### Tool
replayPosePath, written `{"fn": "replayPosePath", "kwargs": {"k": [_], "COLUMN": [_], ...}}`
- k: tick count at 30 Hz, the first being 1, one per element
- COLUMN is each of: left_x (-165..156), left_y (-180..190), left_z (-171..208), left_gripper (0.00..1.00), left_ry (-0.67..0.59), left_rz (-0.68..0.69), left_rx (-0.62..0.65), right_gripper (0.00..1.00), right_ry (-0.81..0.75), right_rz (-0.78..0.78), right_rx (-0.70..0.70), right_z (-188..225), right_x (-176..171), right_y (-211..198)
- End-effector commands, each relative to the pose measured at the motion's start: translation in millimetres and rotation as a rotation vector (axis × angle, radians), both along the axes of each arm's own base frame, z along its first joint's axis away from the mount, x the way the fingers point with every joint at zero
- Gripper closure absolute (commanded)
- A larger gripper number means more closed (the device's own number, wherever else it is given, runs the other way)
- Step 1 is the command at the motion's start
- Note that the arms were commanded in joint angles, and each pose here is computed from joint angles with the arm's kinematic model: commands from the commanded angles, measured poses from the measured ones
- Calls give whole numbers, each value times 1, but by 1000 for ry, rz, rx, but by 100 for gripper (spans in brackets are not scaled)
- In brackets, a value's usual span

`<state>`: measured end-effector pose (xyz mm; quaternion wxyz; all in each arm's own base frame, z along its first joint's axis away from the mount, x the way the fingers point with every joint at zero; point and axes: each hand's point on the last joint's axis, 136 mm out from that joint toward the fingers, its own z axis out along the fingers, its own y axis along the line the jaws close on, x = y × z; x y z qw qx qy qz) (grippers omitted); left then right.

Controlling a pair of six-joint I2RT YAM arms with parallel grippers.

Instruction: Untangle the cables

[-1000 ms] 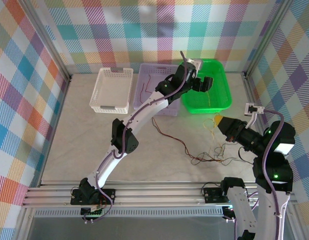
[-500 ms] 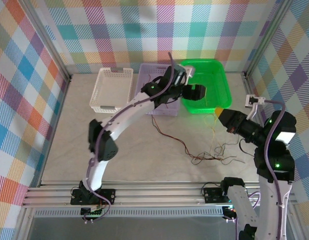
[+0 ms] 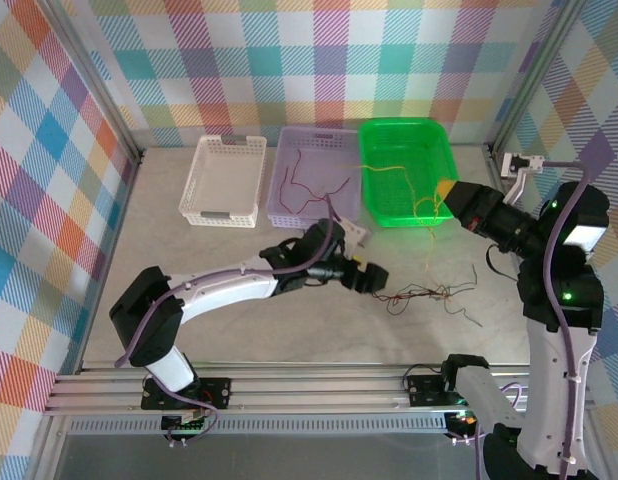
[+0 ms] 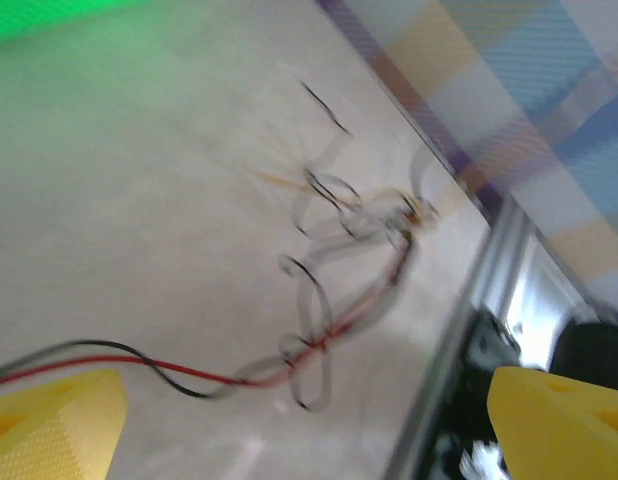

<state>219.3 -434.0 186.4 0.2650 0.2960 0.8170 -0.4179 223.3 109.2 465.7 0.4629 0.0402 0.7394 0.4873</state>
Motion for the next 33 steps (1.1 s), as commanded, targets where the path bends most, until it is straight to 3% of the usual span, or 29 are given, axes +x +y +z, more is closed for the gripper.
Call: {"fn": "replayPosePath", "kwargs": {"k": [1,7,15,21,33], "left_x": [-47,-64,-16,3,-5], "left_y": [-22,-33,-23,-32,-55], "left_z": [11,-31,-50,-44,-70], "left_gripper": [7,6,5,2,2], "left_ry": [-119,-190,-419,-517,-503], "left_rz": [-198,-275,-140,-104,-227], "left_rx": [-30,141,367,383,385], "right_gripper": [100,100,100,100,100], "right_ry": [-53,-36,-51,-52,-62], "right_rz": [34,82,108,120,146], "right_rx": [20,58,67,75,89], "right_z": [24,28,38,40,48], "right_x": [-7,-9,-24,-29,-36], "right_y": [5,11,15,17,20]}}
